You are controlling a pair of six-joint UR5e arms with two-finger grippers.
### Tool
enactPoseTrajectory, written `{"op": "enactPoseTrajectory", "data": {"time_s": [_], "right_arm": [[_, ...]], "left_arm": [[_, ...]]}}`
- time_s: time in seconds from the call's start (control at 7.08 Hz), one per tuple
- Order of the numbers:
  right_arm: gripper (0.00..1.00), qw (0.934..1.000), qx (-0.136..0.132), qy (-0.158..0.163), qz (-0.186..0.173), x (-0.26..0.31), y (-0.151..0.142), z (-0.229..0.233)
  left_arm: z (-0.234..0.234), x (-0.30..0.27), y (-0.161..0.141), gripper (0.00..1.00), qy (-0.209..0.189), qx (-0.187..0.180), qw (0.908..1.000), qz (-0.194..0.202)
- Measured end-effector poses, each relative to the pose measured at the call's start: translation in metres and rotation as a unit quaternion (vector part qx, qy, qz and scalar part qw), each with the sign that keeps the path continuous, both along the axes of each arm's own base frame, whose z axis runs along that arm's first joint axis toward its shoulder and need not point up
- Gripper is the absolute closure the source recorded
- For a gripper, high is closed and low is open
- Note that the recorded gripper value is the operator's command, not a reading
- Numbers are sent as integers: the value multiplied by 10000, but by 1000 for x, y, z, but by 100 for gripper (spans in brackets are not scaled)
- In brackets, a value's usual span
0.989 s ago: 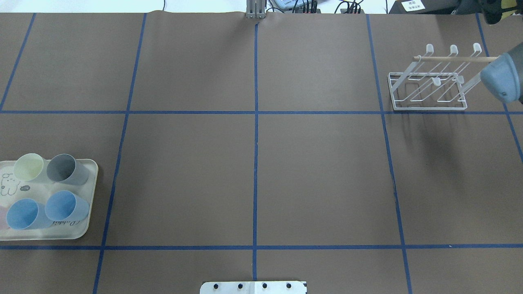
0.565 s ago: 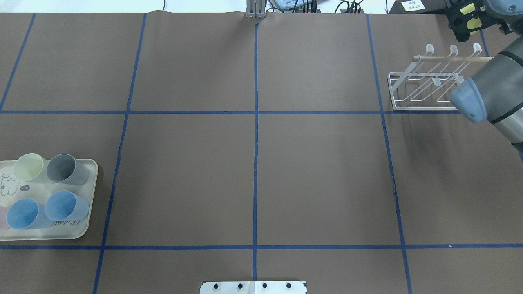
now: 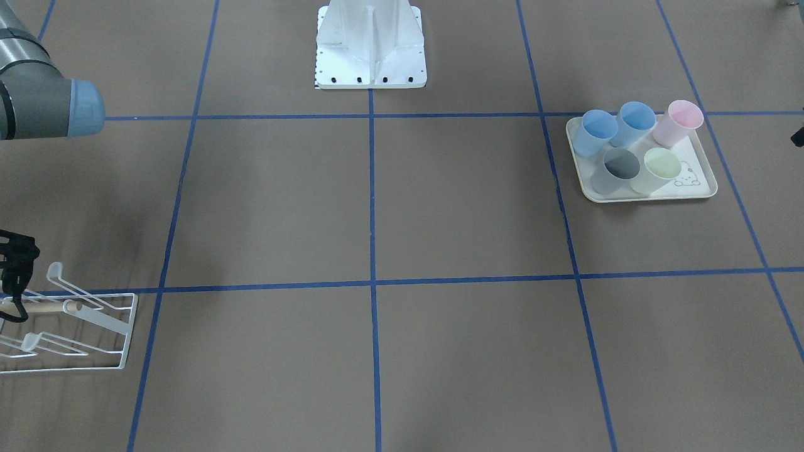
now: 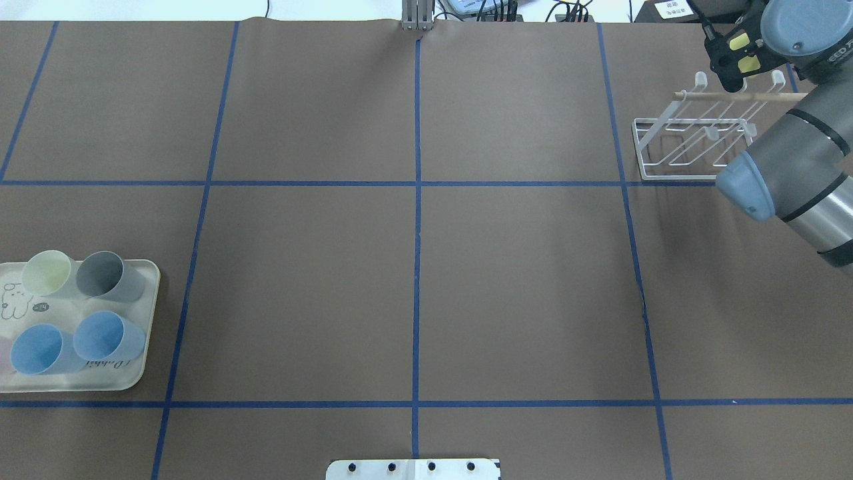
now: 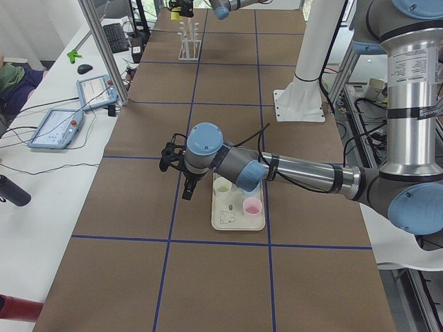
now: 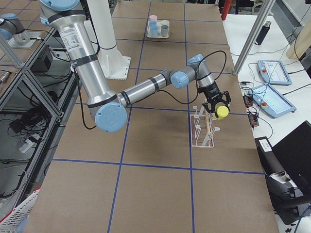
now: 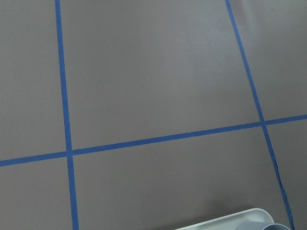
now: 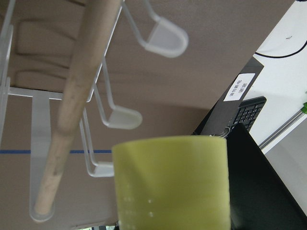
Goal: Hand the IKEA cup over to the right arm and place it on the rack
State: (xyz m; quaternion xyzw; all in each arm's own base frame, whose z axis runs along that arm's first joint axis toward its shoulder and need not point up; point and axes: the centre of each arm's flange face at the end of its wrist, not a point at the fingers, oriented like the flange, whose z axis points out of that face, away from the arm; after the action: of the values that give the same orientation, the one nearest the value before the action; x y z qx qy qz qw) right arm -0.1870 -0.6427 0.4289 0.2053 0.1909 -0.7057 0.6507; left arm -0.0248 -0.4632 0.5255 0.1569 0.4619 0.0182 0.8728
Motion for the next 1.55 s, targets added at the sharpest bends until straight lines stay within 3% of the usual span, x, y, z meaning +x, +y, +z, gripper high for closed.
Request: {"op": "enactPoseTrajectory", "data": {"time_s": [1.13,1.41,1.55], "right_arm": [[61,9995,-150,235,-178,-32,4,26],[50,9991,-154,337,-199,-39,5,31],[40,9990,-156,354,-214,-41,5,32]], "left_arm": [[-1,0,-1,0,1,9,10000,1],[-1,0,-1,0,1,9,10000,1],[-1,0,-1,0,1,11,10000,1]]}}
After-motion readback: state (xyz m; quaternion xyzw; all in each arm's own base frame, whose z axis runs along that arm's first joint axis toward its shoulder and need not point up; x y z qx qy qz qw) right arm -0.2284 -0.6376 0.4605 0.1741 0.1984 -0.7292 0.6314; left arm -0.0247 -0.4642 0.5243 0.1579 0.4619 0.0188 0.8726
